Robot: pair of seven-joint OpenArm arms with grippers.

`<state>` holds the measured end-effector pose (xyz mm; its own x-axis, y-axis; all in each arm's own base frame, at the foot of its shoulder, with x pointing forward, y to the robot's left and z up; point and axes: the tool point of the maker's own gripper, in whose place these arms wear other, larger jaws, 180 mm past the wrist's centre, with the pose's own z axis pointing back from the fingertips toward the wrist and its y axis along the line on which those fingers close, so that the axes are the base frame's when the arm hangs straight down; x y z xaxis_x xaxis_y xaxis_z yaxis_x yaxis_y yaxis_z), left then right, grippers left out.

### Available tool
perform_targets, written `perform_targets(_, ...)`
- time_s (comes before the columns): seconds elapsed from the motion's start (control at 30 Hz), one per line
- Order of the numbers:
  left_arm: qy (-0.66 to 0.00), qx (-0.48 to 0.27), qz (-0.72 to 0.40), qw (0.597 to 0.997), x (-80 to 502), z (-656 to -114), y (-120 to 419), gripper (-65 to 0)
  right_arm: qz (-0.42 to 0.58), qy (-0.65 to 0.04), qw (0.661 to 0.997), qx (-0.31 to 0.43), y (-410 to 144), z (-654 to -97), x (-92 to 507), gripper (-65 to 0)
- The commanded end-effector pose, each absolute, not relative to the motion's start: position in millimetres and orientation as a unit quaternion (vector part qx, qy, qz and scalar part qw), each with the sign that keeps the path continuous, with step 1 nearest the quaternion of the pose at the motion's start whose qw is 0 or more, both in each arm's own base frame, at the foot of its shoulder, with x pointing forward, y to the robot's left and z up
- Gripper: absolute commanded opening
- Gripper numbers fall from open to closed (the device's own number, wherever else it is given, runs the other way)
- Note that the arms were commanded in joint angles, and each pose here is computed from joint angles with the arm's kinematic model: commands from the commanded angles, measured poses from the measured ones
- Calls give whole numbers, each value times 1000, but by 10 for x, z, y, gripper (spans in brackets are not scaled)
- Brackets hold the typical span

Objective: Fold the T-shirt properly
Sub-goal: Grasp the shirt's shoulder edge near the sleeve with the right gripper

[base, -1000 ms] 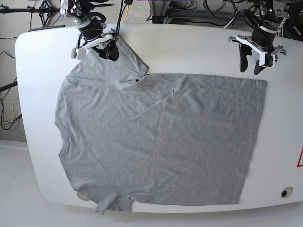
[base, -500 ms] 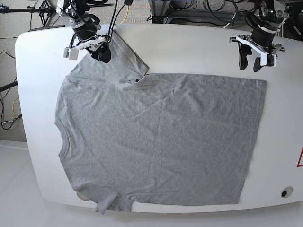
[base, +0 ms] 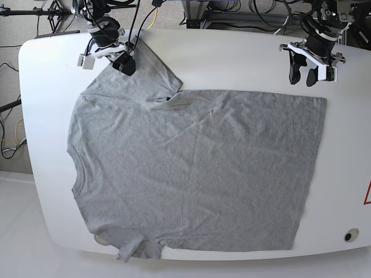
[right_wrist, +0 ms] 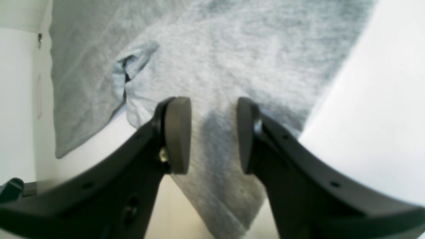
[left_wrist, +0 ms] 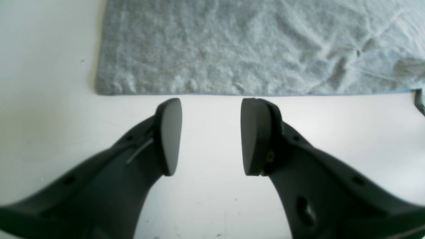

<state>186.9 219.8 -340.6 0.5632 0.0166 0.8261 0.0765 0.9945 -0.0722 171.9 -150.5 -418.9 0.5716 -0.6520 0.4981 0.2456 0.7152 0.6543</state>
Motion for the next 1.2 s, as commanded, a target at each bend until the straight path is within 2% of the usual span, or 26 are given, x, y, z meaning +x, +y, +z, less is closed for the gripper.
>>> perform_targets(0.0,-484,-46,-22,874,1915,-3303,2221,-384,-264,-376,848,263,-1540,-4202,1709,-418)
perform_targets(0.33,-484,-42,-24,874,1925,-3312,2235,-383,-253,-380,852,256,-1595,-4168,1715,-416)
perform_targets(0.67,-486,-44,-22,872,1935,-3308,2224,-384,-241,-353,863,270,-1496,-4205,1663,-421)
perform_targets(1.0,-482,-46,-14,875,1923,-3334,2248,-384,-272,-353,847,289,-1480,-4228,1671,-417)
perform_targets(1.17,-478,-47,-12,877,1929,-3359,2252,-384,-273,-362,848,275,-1569,-4236,1670,-417)
